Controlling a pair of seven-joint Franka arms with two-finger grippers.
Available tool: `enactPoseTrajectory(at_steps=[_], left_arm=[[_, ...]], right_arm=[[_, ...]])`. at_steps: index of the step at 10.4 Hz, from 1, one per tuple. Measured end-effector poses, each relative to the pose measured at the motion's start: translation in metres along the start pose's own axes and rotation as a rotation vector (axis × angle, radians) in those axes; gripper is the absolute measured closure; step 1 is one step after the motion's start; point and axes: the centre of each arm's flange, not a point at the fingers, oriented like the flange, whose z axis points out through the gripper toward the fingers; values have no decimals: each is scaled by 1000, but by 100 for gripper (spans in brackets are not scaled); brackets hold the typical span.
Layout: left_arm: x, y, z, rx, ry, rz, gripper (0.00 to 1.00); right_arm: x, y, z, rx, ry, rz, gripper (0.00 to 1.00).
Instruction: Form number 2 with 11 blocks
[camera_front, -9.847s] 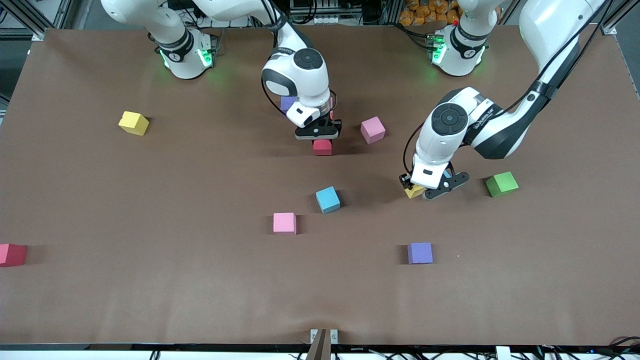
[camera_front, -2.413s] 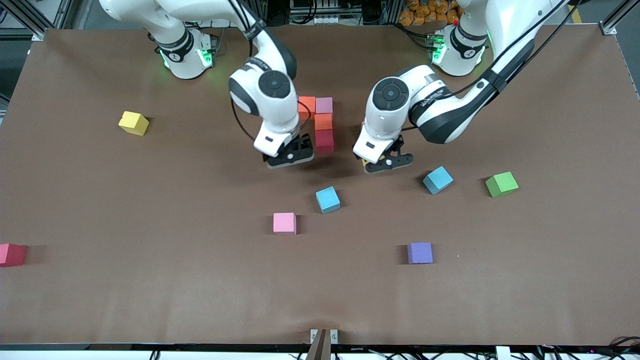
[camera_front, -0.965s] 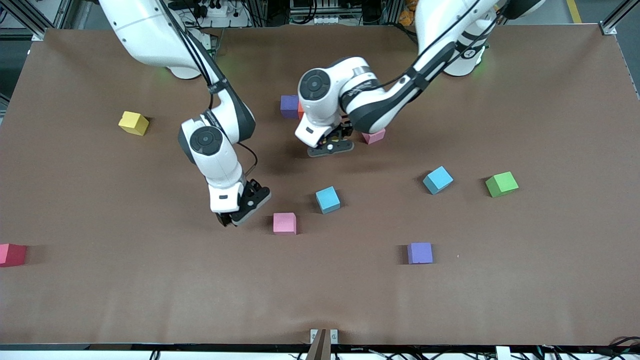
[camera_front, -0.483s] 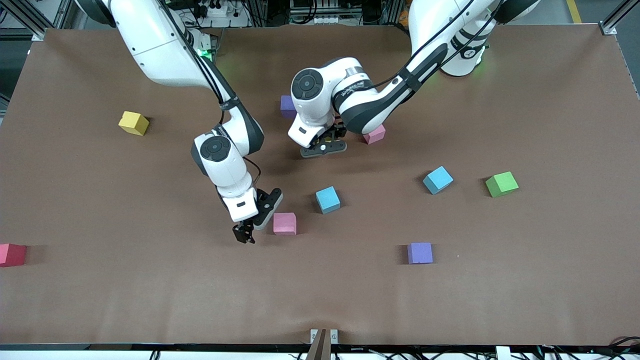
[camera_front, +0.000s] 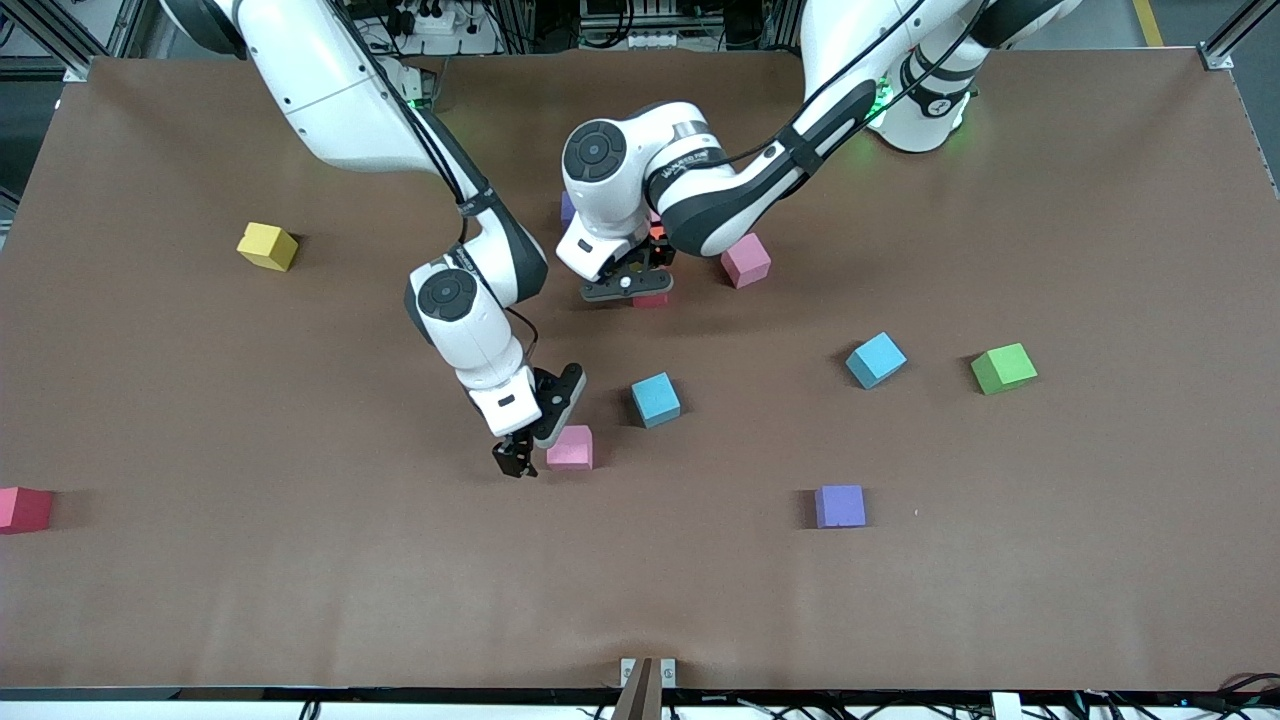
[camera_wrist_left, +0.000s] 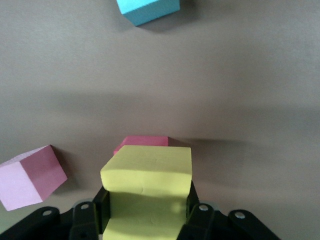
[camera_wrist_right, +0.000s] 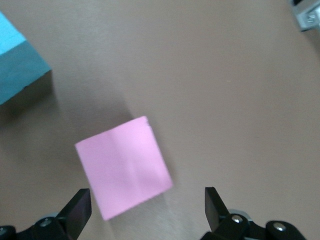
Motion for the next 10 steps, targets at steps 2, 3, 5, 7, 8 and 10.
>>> enactPoseTrajectory(at_steps=[2,3,5,7,8,10], left_arm=[[5,7,4,-6,2,-6,41],[7,8,7,1,9,-10,41],[11,8,15,20,27,-28,41],[11,6,19,31,29,-39,41],[11,6,20,33,29,-39,41],[11,5,23,39,27,-39,41]], right_arm=[[-7,-2,11,38,15,-12,0],[-11,0,13,48,14,-18,0],[-9,6,12,69,-2,-33,0],[0,13,8,81,-5,-58,0],[2,15,9,80,-2,-80,0],[4,15,14,83,-1,-115,0]])
